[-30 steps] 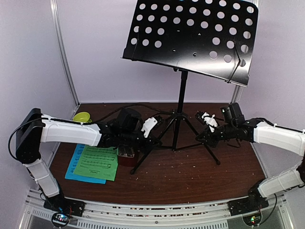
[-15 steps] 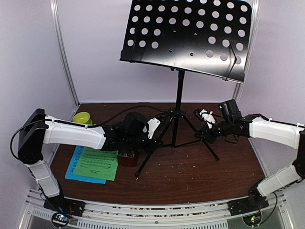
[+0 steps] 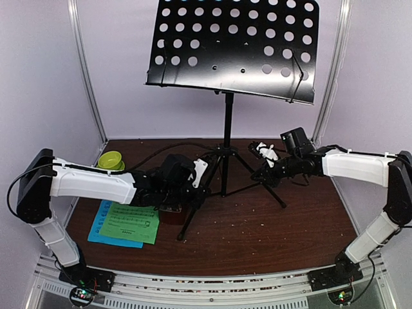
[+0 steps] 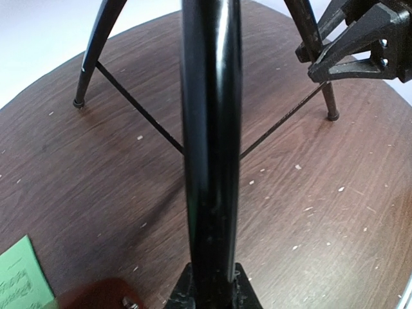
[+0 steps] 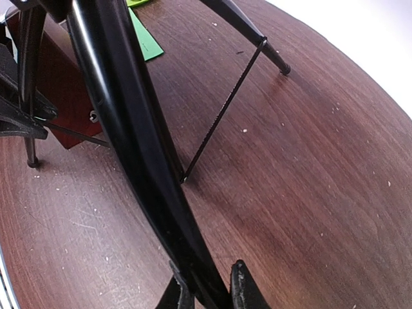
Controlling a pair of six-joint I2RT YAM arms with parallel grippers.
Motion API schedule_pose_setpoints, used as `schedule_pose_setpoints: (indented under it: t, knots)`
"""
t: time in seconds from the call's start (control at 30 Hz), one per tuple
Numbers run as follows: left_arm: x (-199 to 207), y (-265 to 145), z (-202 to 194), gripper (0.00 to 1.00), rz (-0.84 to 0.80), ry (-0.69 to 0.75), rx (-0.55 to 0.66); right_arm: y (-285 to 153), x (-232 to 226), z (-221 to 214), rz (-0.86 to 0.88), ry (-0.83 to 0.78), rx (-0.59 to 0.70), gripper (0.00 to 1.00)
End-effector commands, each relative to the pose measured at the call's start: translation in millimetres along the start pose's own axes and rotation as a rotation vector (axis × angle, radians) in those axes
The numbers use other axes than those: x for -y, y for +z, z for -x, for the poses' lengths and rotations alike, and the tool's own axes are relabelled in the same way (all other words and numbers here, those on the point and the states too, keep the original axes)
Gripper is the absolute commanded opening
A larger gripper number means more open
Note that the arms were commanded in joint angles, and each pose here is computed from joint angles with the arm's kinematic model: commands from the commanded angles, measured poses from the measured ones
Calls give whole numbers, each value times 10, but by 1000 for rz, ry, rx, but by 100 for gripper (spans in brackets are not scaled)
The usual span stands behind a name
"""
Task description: Set up the instrument practice props
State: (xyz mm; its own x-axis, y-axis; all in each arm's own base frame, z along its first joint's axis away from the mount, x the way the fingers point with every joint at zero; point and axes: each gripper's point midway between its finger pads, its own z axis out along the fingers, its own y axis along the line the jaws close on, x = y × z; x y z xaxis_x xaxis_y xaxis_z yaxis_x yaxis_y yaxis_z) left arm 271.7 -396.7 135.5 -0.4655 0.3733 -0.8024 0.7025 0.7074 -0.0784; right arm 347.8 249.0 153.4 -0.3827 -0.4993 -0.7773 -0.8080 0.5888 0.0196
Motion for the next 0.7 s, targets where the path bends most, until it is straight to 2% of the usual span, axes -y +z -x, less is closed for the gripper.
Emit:
schedule_pose_setpoints:
  t: [0.0, 0.23, 0.5, 0.67]
  knots:
    - [316, -231, -661, 0, -87, 92, -229, -57, 633, 382, -256, 155, 100, 0]
    - [428, -191, -583, 0, -102, 131, -225, -34, 606, 374, -254, 130, 96, 0]
    - [599, -82, -449, 0, -163, 146, -218, -74, 704, 426, -304, 108, 91, 10]
    - [636, -85, -488, 3, -189, 145, -227, -62, 768, 512, -315, 85, 89, 11]
